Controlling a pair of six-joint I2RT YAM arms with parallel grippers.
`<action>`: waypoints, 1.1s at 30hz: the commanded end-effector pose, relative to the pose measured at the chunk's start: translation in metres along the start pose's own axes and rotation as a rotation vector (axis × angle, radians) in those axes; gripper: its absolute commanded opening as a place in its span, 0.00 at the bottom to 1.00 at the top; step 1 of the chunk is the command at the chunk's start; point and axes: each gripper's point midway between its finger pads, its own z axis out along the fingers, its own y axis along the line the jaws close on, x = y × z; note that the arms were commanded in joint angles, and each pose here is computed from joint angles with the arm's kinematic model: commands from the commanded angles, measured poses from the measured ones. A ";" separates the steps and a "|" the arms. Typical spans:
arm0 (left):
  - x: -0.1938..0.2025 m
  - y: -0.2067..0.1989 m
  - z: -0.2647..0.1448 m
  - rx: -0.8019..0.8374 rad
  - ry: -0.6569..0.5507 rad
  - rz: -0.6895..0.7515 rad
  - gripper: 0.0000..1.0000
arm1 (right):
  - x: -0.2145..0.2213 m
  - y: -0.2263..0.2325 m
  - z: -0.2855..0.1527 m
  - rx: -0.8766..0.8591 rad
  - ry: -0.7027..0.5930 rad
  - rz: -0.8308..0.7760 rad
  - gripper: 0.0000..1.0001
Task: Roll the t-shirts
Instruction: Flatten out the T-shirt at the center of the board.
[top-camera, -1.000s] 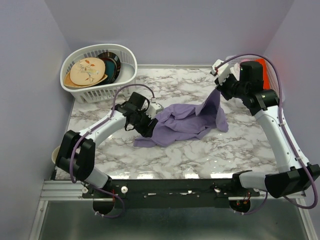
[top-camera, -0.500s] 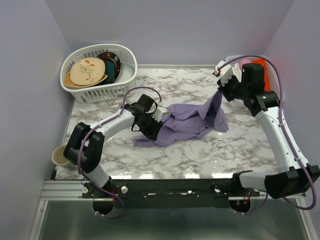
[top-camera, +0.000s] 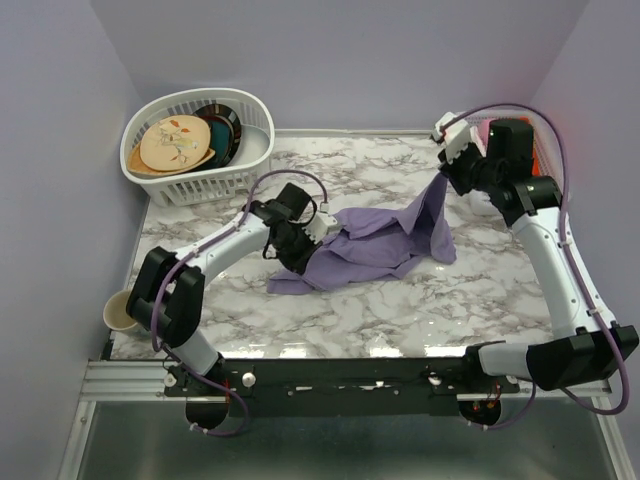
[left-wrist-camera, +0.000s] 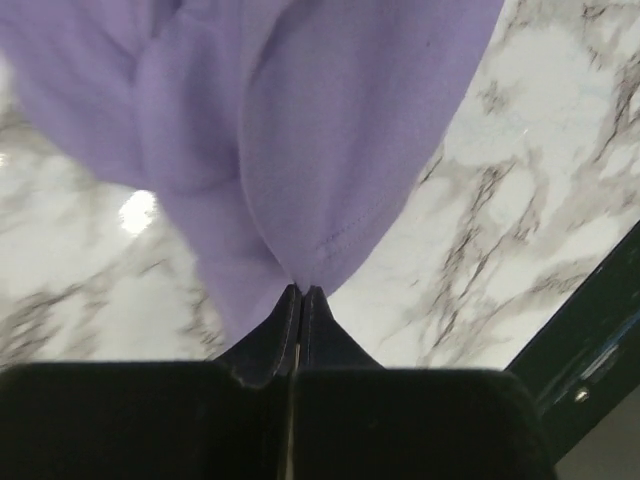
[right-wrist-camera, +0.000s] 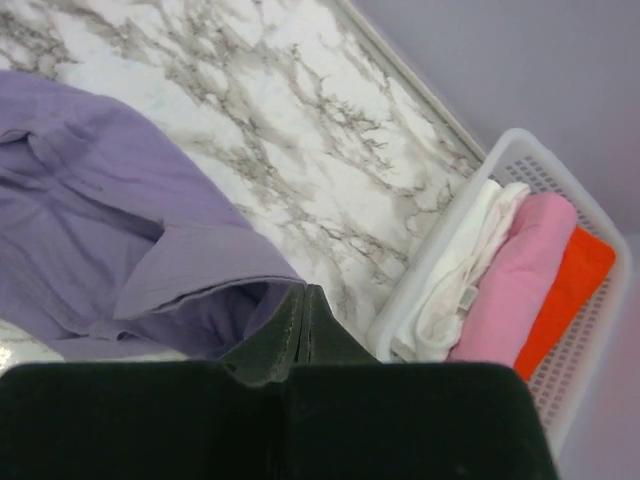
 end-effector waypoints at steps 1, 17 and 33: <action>-0.012 0.041 -0.100 -0.234 0.047 0.231 0.00 | -0.050 -0.077 -0.035 0.223 -0.117 0.042 0.00; 0.039 -0.067 -0.209 -0.055 -0.031 0.618 0.00 | -0.061 -0.132 -0.064 0.358 -0.146 0.169 0.00; -0.057 0.051 -0.070 -0.397 -0.083 0.251 0.56 | -0.025 -0.091 -0.063 0.276 -0.082 0.191 0.01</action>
